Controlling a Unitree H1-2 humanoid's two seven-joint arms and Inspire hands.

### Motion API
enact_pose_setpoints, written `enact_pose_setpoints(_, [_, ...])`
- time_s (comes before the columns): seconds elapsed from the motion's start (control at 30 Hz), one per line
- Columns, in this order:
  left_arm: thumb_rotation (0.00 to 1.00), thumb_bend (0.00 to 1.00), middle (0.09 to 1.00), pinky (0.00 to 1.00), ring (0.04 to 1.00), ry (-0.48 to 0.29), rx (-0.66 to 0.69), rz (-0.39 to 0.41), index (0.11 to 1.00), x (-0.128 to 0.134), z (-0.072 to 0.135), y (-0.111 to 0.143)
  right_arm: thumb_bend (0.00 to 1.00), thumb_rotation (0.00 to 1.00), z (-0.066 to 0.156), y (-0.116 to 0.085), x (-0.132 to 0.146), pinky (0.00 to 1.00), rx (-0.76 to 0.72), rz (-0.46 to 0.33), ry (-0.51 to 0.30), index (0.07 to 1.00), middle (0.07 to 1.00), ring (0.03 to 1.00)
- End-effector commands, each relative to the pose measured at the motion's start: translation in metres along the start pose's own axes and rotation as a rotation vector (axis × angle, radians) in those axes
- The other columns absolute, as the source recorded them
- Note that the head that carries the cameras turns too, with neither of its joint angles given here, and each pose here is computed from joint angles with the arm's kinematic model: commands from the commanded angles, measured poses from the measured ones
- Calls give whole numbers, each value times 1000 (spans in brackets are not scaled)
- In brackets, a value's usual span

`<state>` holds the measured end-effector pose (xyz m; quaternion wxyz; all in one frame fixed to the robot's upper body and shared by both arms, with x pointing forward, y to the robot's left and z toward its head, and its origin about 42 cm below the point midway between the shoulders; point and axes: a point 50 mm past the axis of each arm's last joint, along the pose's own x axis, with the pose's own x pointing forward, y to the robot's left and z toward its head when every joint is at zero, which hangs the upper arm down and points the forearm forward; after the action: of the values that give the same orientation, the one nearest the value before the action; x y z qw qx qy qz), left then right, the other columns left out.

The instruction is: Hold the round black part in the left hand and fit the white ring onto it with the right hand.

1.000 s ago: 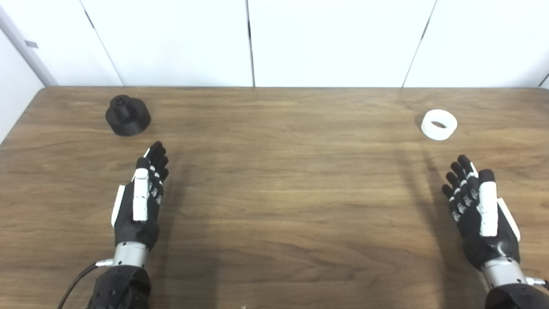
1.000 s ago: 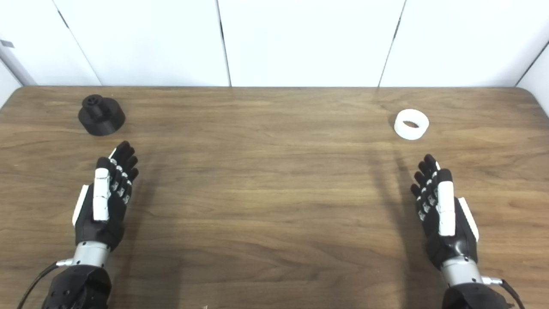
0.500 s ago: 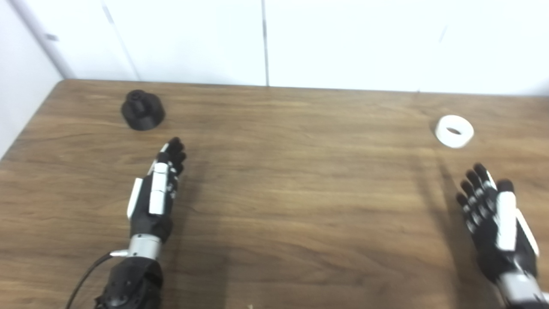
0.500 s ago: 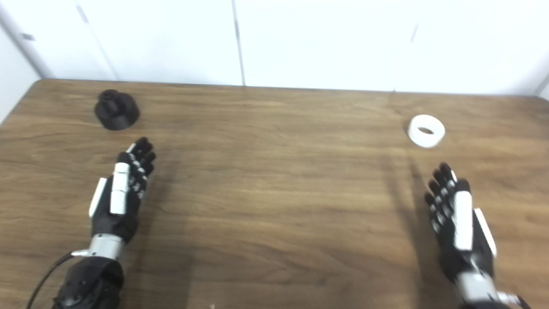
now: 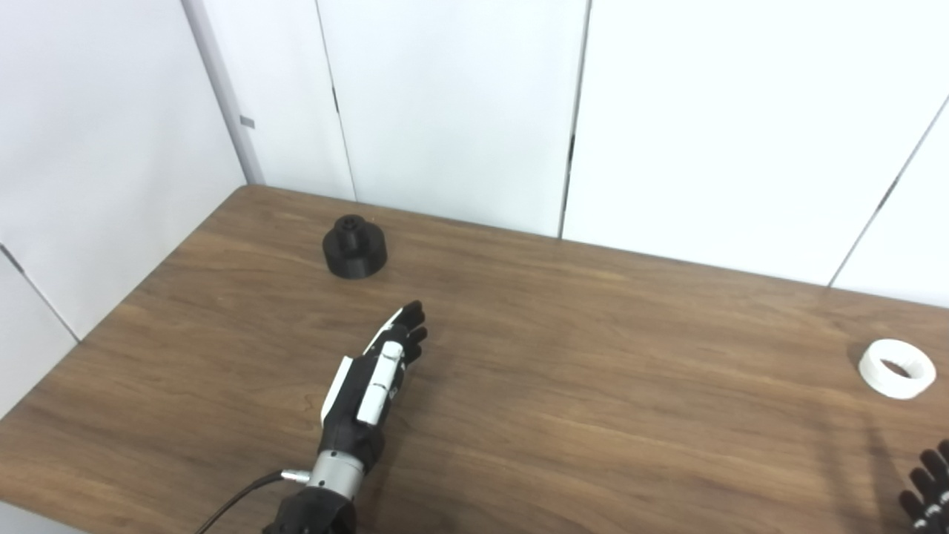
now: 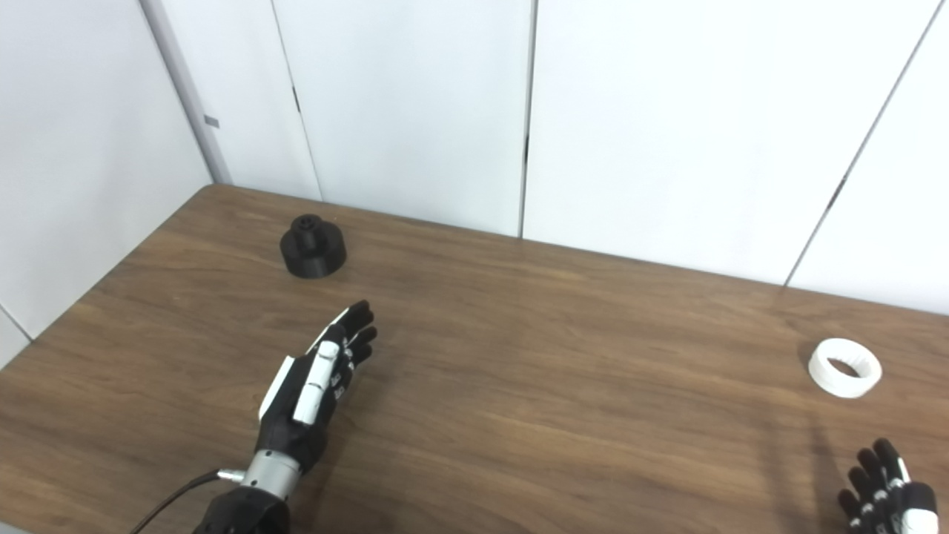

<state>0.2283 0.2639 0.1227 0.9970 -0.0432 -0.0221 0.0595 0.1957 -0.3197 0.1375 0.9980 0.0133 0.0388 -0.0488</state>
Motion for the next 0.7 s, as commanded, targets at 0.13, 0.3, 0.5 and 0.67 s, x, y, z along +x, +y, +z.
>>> enact_pose_setpoints(0.13, [861,565,931,956,928,-34,-15,12,912,-6,-3,-8,512,1000,9,-2,5,1000,-13,17,-81,987,969,1000])
enact_pose_setpoints(0.3, [869,537,940,965,937,-36,3,8,921,-6,-4,-8,539,1000,9,-2,5,1000,-11,11,-85,978,958,997])
enact_pose_setpoints(0.5, [728,580,951,966,943,-30,101,3,942,-4,-3,-7,553,1000,7,0,8,1000,-11,15,-83,957,939,981])
enact_pose_setpoints(0.67, [452,747,924,879,912,-60,236,55,925,-4,-2,-7,582,1000,6,-1,8,996,-8,13,-83,953,929,967])
